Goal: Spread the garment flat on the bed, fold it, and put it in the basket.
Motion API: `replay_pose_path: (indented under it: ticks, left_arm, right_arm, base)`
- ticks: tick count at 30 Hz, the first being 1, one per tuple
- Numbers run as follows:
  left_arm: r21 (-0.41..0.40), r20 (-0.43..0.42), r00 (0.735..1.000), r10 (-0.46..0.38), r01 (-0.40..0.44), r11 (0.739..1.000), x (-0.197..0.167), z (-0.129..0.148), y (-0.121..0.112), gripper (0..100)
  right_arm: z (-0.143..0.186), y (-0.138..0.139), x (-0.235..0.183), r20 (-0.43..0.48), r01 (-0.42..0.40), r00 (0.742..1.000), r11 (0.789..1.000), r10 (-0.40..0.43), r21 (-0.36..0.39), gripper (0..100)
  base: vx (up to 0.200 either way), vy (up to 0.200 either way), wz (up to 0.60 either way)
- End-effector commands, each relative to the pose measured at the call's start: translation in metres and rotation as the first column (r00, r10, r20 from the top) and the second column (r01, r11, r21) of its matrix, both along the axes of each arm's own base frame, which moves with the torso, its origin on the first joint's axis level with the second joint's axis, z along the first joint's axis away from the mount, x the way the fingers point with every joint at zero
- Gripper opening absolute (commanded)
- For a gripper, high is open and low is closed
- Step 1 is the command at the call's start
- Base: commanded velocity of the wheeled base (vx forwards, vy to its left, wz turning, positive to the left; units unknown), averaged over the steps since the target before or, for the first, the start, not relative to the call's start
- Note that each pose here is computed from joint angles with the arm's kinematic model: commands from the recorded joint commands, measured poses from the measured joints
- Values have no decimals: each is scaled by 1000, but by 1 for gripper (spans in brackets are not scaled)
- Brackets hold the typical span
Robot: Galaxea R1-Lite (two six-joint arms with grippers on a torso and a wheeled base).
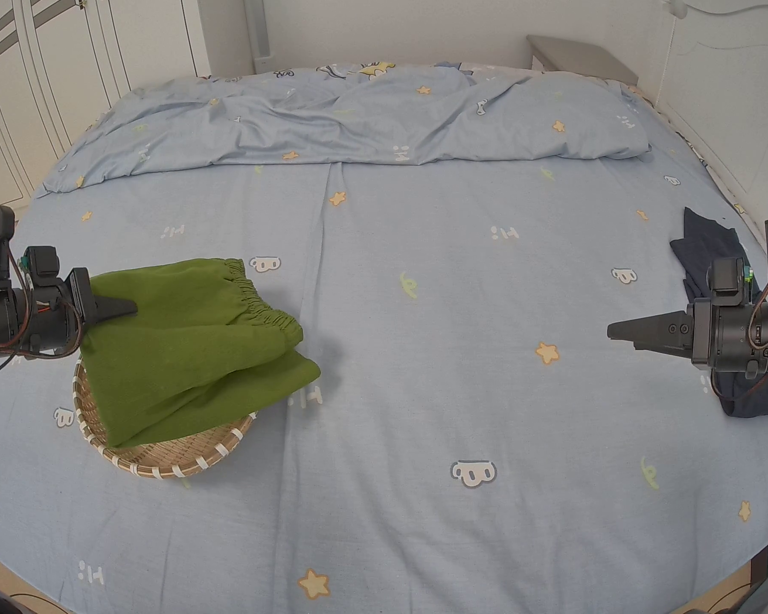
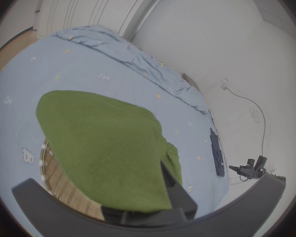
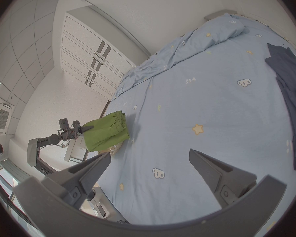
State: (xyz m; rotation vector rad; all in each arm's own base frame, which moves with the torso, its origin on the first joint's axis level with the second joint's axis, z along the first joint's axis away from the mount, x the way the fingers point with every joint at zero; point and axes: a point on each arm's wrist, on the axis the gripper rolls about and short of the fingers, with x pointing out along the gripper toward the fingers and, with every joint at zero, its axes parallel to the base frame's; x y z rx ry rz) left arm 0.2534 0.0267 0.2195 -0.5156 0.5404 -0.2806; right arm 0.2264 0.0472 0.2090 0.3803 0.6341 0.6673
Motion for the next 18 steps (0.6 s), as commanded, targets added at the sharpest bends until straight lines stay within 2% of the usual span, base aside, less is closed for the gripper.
replay_pose_path:
  ticks: [1, 2, 3, 4, 6, 7, 8, 10, 11, 12, 13, 14, 18]
  left_arm:
    - [-28, -156, 987, 45, -50, 998, 17, -31, 13, 0]
    - [-34, -210, 976, 52, -61, 998, 24, -39, 17, 0]
    - [-34, -210, 976, 52, -61, 998, 24, -39, 17, 0]
    - [-42, -288, 956, 58, -73, 996, 34, -50, 21, 0]
    - [-47, -337, 940, 59, -79, 996, 41, -55, 23, 0]
    - [-52, -392, 918, 55, -82, 995, 49, -58, 25, 0]
    - [-54, -409, 911, 53, -83, 995, 50, -60, 25, 0]
    - [-55, -483, 874, 49, -86, 995, 60, -67, 27, 0]
    - [-51, -491, 870, 51, -87, 995, 61, -67, 27, 0]
    - [-42, -519, 853, 61, -97, 994, 67, -71, 29, 0]
    - [-42, -519, 853, 61, -97, 994, 67, -71, 29, 0]
    - [-19, -543, 836, 84, -113, 993, 74, -78, 31, 0]
    - [24, -595, 795, 120, -132, 991, 87, -95, 33, 0]
  right_arm:
    - [2, 4, -7, 10, -23, 1000, 1000, 23, 2, 100]
    - [2, 6, -7, 10, -27, 1000, 1000, 27, 2, 100]
    - [2, 6, -7, 10, -27, 1000, 1000, 27, 2, 100]
    - [2, 7, -8, 8, -32, 999, 999, 32, 2, 100]
    - [1, 7, -8, 6, -34, 999, 999, 34, 2, 100]
    - [0, 7, -8, 4, -31, 1000, 1000, 31, 0, 100]
    - [0, 7, -8, 4, -31, 1000, 1000, 31, 0, 100]
    - [-1, 8, -8, 1, -33, 999, 999, 33, -2, 100]
    - [-1, 8, -8, 1, -34, 999, 999, 34, -2, 100]
    - [-1, 8, -8, 1, -33, 999, 999, 33, -3, 100]
    - [-1, 8, -8, 1, -33, 999, 999, 33, -3, 100]
    - [-1, 8, -9, 0, -35, 999, 999, 35, -3, 100]
    - [-1, 8, -9, 1, -34, 999, 999, 34, -5, 100]
  base:
    - [0, 0, 0]
    - [0, 0, 0]
    - [0, 0, 0]
    - [0, 0, 0]
    - [0, 0, 0]
    - [0, 0, 0]
    - [0, 0, 0]
    - [0, 0, 0]
    - [0, 0, 0]
    - [0, 0, 0]
    - [0, 0, 0]
    - [0, 0, 0]
    - [0, 0, 0]
